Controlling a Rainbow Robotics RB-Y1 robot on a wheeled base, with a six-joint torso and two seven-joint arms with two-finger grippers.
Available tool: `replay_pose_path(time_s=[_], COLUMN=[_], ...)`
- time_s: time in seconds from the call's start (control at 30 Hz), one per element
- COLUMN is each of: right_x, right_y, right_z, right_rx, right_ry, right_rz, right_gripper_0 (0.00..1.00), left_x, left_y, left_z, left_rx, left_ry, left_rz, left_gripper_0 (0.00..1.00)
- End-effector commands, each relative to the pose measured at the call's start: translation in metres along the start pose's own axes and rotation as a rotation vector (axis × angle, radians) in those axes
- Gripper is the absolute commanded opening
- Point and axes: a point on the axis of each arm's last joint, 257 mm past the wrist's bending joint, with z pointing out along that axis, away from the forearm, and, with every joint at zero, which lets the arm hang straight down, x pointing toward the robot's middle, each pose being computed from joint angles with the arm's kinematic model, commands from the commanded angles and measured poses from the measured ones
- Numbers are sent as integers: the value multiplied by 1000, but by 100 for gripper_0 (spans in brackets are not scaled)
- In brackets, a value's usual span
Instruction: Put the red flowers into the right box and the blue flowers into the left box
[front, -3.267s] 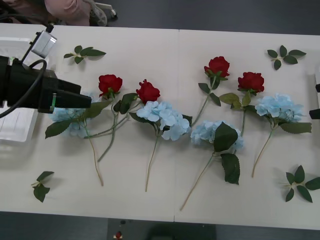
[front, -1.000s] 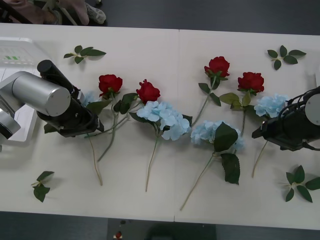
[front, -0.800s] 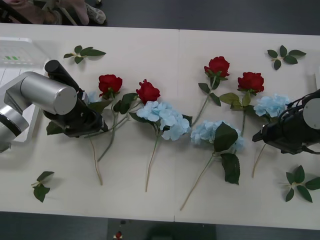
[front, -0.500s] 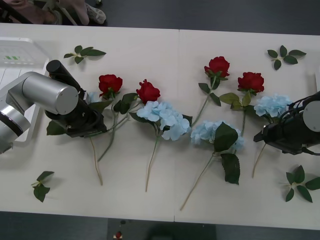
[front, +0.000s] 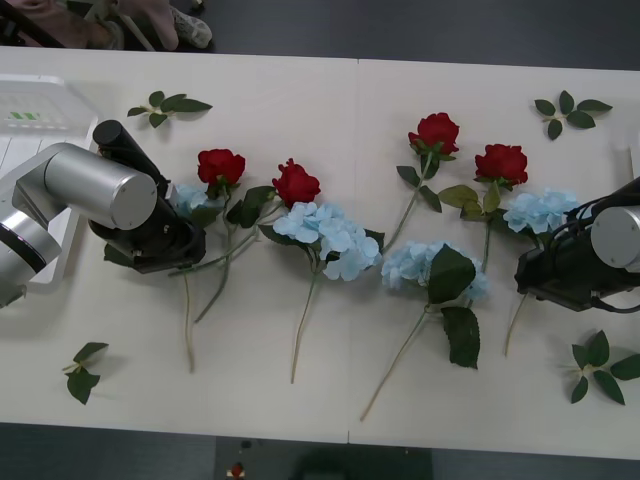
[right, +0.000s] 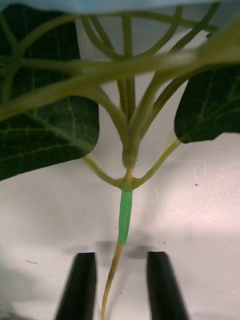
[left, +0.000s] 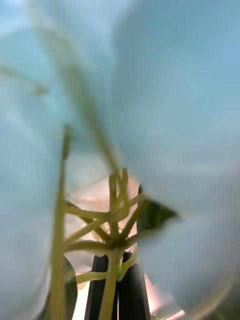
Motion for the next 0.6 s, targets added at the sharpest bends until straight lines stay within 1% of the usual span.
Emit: replay_pose_path(time_s=[0.03, 0.2, 0.3, 0.4, 0.47, 0.5, 0.57, 0.6], right_x=[-4, -4, -11, -24, -34, -38, -50, -52], right_y=[6, 9, 15, 25, 33, 34, 39, 40], right_z=[-4, -5, -14, -32, -50, -55, -74, -79], right_rx=[-8, -14, -22, -44, -66, -71, -88, -91], right_ry=[-20, -20, -46, -90, -122, -133, -174, -184], right_rz=[31, 26, 2, -28, -46, -53, -109, -126], right_gripper_0=[0, 0, 0, 0, 0, 0, 0, 0], left_x=[-25, -37, -50, -61, -68, -69, -77, -79], left_y=[3, 19, 32, 40, 45, 47, 67, 75], left_z=[-18, -32, -60, -102, -142, -152, -194, -203], left_rx=[-8, -36, -61, -79, -97, -105, -170, -193], left_ry=[-54, -91, -135, -170, -185, -187, -201, -201], left_rz=[16, 44, 91, 137, 161, 173, 240, 256], left_gripper_0=[0, 0, 0, 0, 0, 0, 0, 0])
